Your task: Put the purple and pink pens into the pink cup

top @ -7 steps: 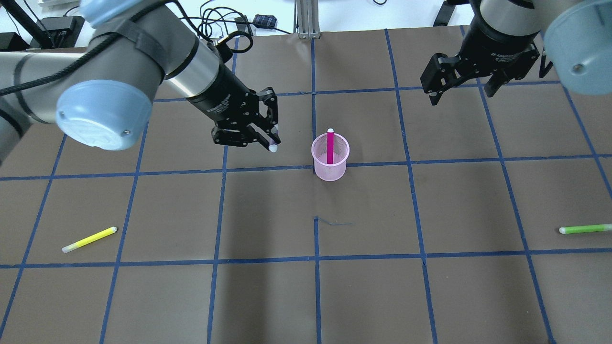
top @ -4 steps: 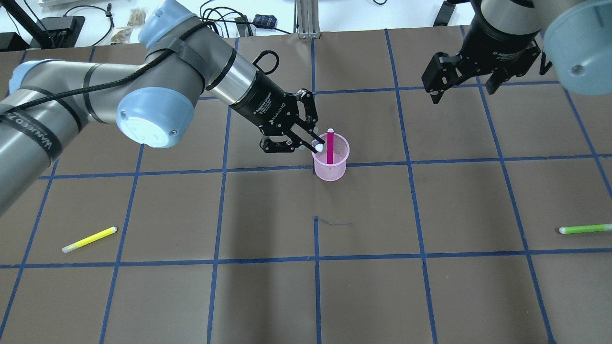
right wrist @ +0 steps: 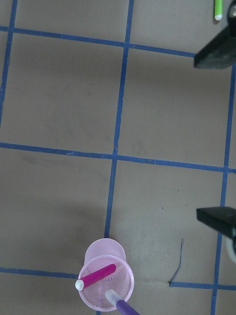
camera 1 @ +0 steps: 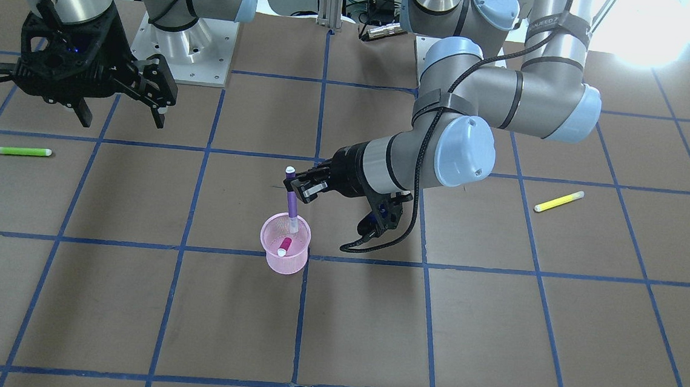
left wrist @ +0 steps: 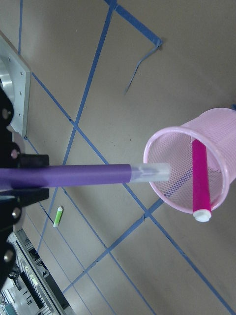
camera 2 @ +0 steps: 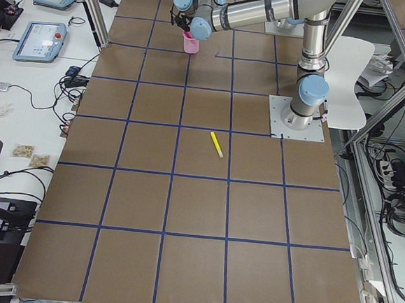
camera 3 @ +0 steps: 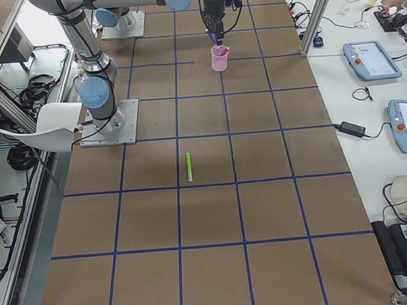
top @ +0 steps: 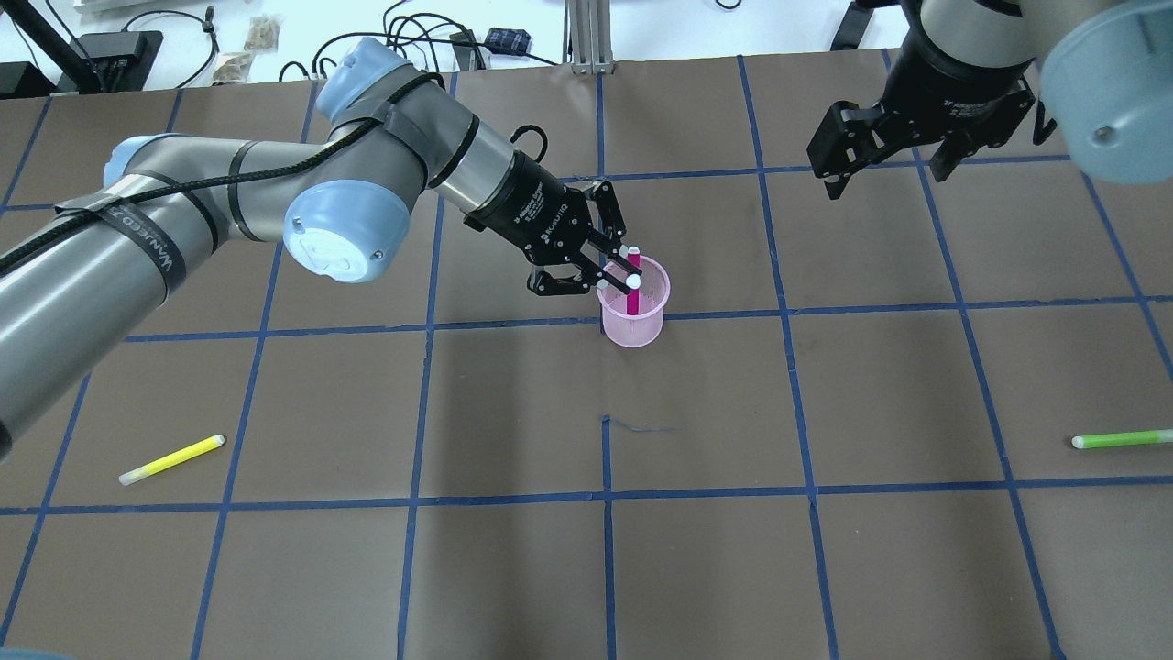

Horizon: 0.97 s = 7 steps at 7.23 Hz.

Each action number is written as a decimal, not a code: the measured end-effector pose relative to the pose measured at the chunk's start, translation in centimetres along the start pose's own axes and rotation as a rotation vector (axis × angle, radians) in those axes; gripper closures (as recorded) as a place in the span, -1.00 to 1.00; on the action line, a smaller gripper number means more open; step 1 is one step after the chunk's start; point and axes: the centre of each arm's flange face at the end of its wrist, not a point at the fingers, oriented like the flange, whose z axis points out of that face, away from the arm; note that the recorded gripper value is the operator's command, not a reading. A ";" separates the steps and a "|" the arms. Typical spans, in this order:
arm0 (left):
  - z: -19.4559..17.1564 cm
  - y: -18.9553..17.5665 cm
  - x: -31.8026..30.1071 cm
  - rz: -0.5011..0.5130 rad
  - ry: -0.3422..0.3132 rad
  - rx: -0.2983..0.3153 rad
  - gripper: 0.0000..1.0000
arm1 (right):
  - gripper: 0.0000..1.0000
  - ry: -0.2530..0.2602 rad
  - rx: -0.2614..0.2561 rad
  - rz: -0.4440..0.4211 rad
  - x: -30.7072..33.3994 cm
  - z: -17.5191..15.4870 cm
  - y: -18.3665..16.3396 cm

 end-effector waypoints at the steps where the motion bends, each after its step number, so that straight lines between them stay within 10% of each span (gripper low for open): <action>1: 0.4 -0.5 0.0 -0.009 -0.001 -0.009 -1.00 | -1.00 0.000 0.000 0.001 0.0 0.0 0.0; 7: -5.3 -0.5 0.9 0.034 0.121 -0.009 -0.97 | -1.00 -0.001 0.001 0.004 0.0 0.0 0.0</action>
